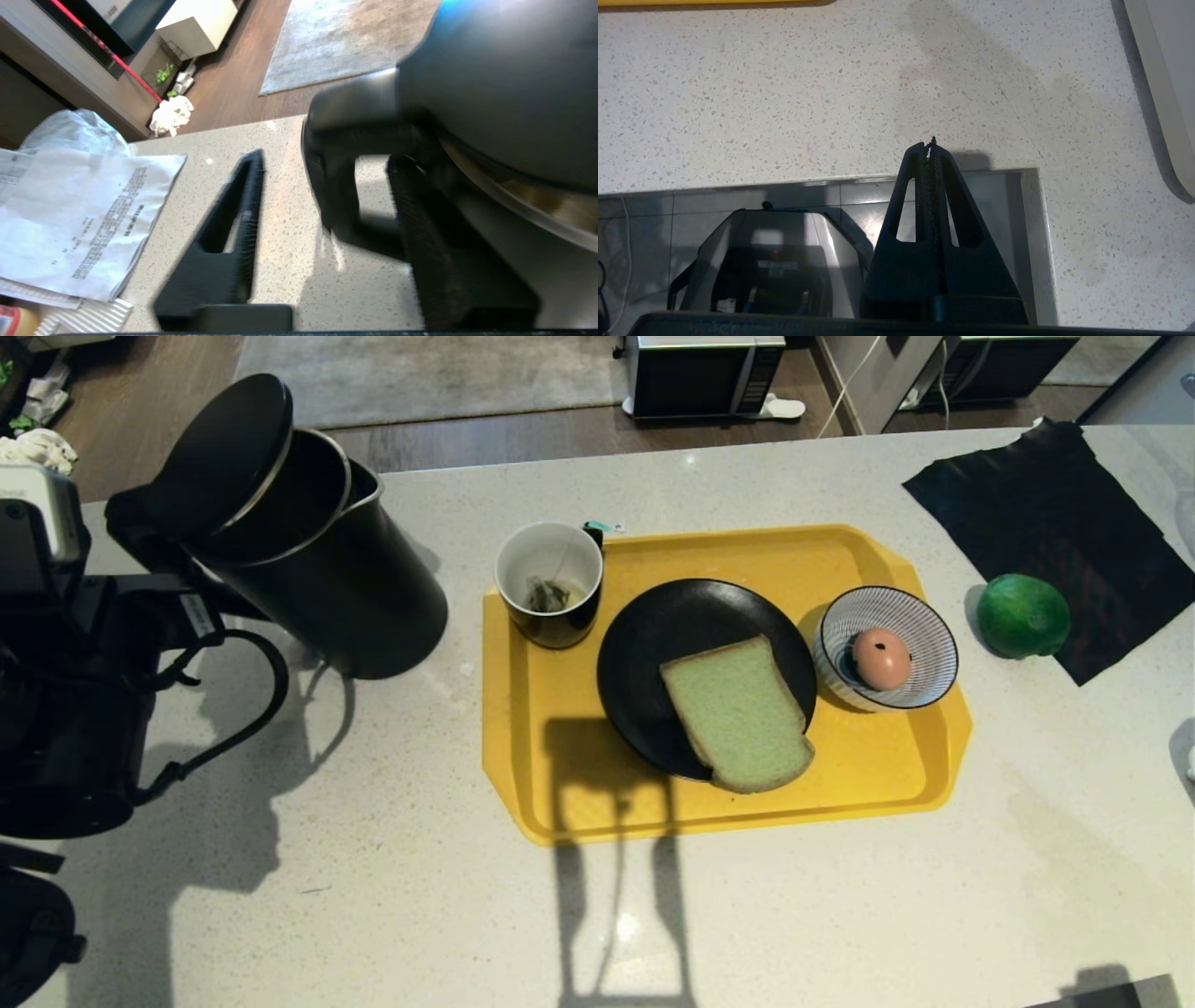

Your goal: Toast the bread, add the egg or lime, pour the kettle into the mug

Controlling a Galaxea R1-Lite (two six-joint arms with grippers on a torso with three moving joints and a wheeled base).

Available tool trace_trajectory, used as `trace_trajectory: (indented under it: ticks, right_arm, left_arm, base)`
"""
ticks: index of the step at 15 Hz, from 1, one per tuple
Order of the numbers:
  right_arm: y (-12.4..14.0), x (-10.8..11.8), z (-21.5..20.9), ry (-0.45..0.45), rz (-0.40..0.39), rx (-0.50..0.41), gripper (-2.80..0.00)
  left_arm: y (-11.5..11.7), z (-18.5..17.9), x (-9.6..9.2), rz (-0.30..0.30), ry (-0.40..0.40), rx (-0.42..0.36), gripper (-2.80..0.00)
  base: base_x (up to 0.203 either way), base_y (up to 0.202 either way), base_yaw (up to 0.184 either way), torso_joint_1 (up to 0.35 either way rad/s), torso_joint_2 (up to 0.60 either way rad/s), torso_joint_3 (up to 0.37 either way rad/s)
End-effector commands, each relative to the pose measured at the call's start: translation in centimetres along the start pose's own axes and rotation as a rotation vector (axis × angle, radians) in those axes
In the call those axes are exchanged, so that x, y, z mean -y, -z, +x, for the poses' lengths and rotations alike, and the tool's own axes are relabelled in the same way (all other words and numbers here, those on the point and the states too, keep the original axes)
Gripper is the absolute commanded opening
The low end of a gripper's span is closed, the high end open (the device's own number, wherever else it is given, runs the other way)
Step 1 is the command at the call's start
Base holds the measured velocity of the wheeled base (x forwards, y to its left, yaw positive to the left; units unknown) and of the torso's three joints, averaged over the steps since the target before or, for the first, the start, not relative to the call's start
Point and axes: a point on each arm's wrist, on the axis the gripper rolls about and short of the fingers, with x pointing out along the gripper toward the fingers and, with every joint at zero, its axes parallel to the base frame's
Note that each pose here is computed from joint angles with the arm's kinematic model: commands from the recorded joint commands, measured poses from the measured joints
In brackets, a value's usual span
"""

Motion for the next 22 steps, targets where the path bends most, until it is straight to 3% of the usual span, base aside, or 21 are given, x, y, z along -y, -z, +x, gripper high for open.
trace_trajectory:
  ticks: [1, 5, 8, 13, 17, 19, 22]
  right_arm:
    - [0.0, 0.0, 0.0, 0.0, 0.0, -0.002, -2.8]
    - [0.0, 0.0, 0.0, 0.0, 0.0, -0.003, -2.8]
    - [0.0, 0.0, 0.0, 0.0, 0.0, -0.002, -2.8]
    - [0.0, 0.0, 0.0, 0.0, 0.0, -0.002, -2.8]
    - [0.0, 0.0, 0.0, 0.0, 0.0, -0.002, -2.8]
    - [0.0, 0.0, 0.0, 0.0, 0.0, -0.002, -2.8]
    - [0.0, 0.0, 0.0, 0.0, 0.0, -0.002, -2.8]
  left_arm:
    - [-0.5, -0.3, 0.2, -0.014, 0.011, 0.014, 0.0]
    - [-1.8, -1.6, 0.6, -0.017, 0.058, 0.036, 0.0]
    - [-1.9, -3.3, 0.5, 0.032, 0.097, 0.027, 0.0]
    - [-1.3, -7.6, -1.7, 0.077, 0.163, -0.009, 0.0]
    - [-2.7, -9.7, -3.6, 0.105, 0.175, 0.057, 0.0]
    - [-3.4, -9.8, -3.4, 0.096, 0.193, 0.085, 0.0]
    - [-5.3, -8.7, -3.5, 0.068, 0.136, 0.128, 0.0]
  base:
    - [0.0, 0.0, 0.0, 0.0, 0.0, 0.0]
    - [0.0, 0.0, 0.0, 0.0, 0.0, 0.0]
    - [0.0, 0.0, 0.0, 0.0, 0.0, 0.0]
    - [0.0, 0.0, 0.0, 0.0, 0.0, 0.0]
    - [0.0, 0.0, 0.0, 0.0, 0.0, 0.0]
    - [0.0, 0.0, 0.0, 0.0, 0.0, 0.0]
    - [0.0, 0.0, 0.0, 0.0, 0.0, 0.0]
